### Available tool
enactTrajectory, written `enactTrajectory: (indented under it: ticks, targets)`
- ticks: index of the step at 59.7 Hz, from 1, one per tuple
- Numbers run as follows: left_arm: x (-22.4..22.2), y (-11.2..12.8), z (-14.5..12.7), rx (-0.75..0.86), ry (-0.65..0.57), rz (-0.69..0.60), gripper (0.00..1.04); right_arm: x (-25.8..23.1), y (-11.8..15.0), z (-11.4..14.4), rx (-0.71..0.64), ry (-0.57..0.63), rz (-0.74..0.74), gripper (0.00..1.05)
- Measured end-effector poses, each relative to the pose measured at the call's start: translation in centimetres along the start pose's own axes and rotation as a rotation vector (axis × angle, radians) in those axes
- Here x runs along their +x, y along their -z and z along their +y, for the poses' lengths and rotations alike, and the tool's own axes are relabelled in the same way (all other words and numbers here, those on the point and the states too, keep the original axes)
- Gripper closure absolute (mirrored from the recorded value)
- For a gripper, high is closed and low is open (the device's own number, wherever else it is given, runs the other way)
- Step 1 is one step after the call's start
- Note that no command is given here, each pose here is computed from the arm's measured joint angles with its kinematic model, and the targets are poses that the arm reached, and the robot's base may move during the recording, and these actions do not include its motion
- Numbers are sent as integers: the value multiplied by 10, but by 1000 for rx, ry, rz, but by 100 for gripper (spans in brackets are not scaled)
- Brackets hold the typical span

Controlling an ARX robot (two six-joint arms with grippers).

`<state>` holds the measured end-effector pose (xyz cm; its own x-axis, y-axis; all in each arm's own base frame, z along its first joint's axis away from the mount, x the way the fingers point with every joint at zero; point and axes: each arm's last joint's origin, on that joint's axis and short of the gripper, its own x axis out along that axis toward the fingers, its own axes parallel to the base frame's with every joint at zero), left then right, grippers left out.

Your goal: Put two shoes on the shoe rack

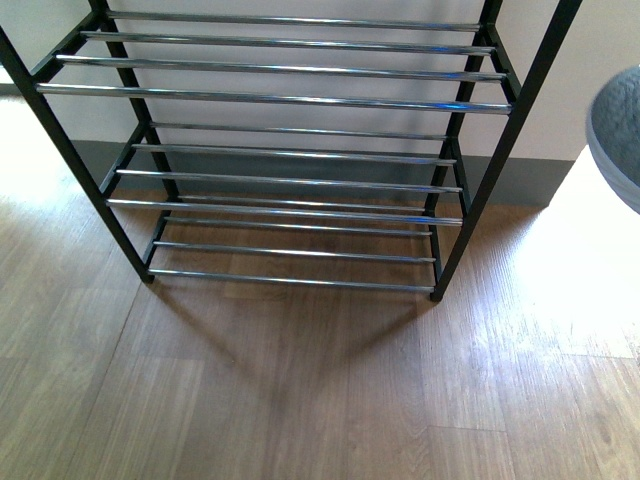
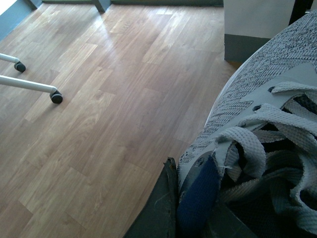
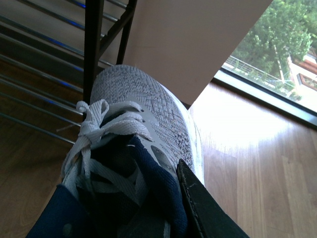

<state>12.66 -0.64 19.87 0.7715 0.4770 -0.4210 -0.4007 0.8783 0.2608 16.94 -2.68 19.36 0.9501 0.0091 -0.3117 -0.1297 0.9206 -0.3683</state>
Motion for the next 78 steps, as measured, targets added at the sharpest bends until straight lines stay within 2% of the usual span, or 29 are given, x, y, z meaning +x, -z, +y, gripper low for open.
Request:
enactTrajectory:
  ticks: [67,71,78]
  targets:
    - [0,0,0,1,-11,2,104,0,0,0,3,-16,-8,104]
    - [0,0,0,1,-13,1,104,4,-6,2,67,-64,-79,104]
    - [0,0,0,1,-17,1,104,26,-50,7,201,-74,-116,104]
